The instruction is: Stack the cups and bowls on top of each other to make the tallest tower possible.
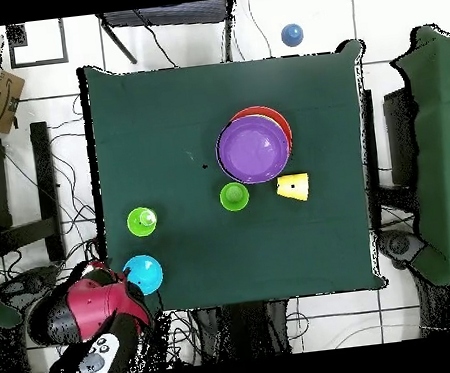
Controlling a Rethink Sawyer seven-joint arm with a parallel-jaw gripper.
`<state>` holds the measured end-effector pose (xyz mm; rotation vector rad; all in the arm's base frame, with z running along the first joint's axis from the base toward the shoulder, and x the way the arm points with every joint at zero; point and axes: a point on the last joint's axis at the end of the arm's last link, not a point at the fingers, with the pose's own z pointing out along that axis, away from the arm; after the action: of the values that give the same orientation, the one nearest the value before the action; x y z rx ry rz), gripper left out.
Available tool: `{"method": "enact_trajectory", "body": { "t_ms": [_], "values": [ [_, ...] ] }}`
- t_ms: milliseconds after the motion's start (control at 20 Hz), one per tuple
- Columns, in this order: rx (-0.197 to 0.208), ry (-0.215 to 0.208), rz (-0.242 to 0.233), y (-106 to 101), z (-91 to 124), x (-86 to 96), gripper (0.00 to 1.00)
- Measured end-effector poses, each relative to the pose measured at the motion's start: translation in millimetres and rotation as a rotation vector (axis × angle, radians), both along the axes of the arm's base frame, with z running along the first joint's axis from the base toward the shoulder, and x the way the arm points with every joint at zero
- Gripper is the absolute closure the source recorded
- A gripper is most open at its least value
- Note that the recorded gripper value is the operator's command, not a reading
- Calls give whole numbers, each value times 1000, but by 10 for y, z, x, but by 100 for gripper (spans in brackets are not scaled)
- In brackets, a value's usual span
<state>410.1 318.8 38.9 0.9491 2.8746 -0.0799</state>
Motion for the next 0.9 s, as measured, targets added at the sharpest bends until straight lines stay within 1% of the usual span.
{"method": "enact_trajectory", "body": {
  "t_ms": [100, 300, 550, 900],
  "values": [
    [1, -1, -3, 9, -9, 18, 0],
    [-3, 5, -13, 17, -101, 45, 0],
    [-17, 28, -14, -20, -228, -14, 0],
    [-30, 48, -14, -59, -332, -76, 0]
  ]
}}
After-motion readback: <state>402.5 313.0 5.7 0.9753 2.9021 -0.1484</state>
